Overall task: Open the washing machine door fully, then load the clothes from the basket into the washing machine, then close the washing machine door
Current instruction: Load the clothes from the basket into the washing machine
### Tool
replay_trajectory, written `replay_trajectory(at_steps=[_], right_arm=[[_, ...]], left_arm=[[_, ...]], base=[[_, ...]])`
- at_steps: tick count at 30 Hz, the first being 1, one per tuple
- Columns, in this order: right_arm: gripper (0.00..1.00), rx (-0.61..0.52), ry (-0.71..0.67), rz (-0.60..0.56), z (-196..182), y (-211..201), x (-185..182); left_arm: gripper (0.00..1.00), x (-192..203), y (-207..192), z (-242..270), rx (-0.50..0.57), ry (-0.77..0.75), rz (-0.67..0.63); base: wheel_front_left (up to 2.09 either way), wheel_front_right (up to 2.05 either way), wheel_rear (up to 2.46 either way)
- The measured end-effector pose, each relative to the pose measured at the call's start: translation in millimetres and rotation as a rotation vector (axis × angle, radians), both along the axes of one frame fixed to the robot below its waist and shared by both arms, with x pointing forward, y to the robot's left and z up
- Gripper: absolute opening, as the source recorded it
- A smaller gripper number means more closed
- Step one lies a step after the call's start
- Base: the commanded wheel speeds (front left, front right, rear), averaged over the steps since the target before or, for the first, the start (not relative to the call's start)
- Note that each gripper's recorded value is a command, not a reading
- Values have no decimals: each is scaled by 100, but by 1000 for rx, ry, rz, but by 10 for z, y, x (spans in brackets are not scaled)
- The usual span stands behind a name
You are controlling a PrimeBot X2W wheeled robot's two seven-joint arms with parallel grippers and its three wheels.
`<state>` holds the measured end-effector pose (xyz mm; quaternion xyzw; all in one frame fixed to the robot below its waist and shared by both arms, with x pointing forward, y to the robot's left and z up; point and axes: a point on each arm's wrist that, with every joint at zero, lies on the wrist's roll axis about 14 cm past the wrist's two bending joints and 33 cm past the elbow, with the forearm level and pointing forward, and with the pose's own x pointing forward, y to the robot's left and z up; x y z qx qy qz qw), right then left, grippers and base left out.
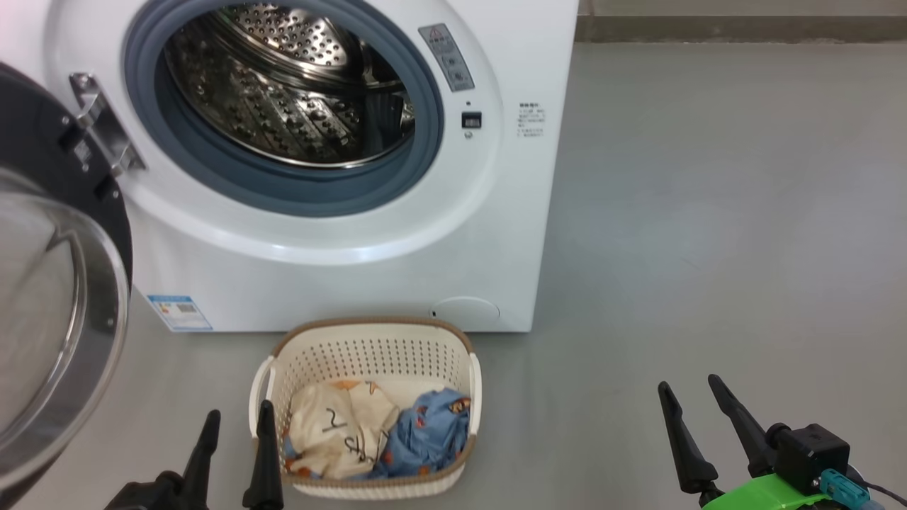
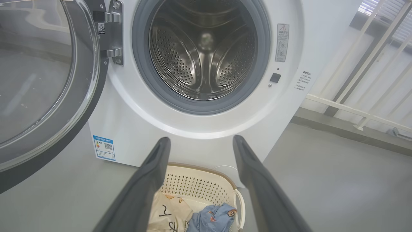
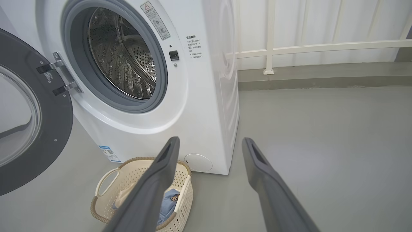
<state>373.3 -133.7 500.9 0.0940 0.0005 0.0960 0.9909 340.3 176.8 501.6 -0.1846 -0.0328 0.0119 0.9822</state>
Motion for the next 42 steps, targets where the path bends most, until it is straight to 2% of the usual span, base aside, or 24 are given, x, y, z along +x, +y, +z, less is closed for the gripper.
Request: replay_trajectory(at_steps=[6,12,42], right_arm=[[100,1,8,3,-27,11,12],[100,2,19,2,-64,13,26],[100,2,37,3,-124,17,40]], left_arm=[[100,6,43,-6,38,7,22],[100,19,41,-28,46,15,20],[100,30,4,-74,62,29,7]], base=[[137,-218,81],[86,-98,12],[2,-2,0]])
